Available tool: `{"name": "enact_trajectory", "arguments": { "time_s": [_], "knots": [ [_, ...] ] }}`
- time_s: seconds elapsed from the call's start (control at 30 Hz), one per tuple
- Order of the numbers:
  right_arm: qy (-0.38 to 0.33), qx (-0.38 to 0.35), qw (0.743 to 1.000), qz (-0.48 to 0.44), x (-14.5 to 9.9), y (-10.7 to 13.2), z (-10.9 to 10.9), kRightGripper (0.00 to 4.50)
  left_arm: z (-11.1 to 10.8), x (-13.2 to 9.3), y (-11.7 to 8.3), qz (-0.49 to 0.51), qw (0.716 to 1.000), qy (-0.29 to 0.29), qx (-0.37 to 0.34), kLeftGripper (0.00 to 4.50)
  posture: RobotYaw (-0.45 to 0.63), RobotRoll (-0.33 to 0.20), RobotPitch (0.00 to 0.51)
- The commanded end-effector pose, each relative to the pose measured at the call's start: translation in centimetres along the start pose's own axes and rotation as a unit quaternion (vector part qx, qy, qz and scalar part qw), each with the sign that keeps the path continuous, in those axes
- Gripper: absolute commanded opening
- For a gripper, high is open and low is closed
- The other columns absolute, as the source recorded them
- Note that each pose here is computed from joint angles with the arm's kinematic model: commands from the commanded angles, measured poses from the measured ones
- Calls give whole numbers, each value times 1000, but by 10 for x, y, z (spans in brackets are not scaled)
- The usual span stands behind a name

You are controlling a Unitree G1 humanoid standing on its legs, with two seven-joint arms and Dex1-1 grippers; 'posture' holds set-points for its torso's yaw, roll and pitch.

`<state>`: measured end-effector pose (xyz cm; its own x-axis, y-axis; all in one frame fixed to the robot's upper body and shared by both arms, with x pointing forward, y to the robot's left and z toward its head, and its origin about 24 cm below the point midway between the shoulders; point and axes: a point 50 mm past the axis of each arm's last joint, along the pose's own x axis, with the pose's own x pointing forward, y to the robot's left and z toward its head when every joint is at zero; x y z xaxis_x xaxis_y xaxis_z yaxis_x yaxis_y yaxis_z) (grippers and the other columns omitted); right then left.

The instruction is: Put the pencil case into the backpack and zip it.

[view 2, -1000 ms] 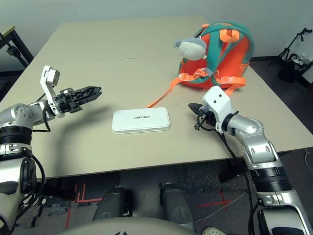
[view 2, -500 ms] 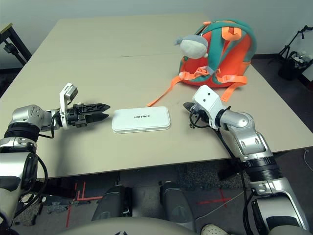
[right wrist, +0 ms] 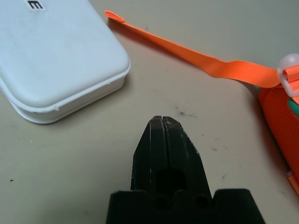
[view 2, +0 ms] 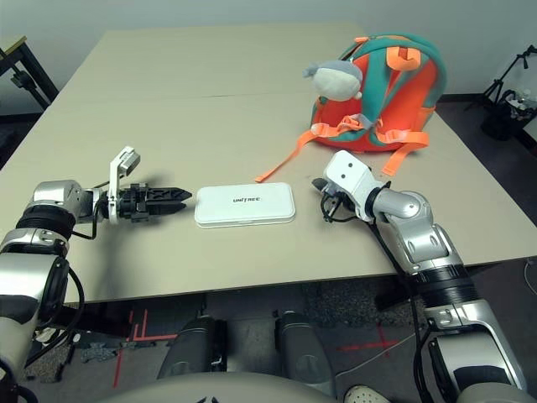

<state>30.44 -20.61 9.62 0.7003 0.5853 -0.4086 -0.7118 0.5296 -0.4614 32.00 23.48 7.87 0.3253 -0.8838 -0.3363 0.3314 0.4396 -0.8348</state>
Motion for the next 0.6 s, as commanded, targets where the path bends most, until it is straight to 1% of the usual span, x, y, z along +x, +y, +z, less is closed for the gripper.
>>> {"name": "enact_trajectory", "arguments": {
  "time_s": [0.03, 0.27, 0.6],
  "knots": [
    [7, -11, 1000, 15, 3, 4, -1, 30, -2, 2, 3, 11, 1000, 8, -1, 4500, -152, 0, 66],
    [3, -13, 1000, 23, 9, 9, 0, 30, -7, 5, 9, 24, 999, 22, 12, 4500, -145, 0, 62],
    [18, -34, 998, 51, 12, 15, 0, 30, -9, 2, 10, 17, 999, 34, 12, 4500, -142, 0, 65]
  ]
}}
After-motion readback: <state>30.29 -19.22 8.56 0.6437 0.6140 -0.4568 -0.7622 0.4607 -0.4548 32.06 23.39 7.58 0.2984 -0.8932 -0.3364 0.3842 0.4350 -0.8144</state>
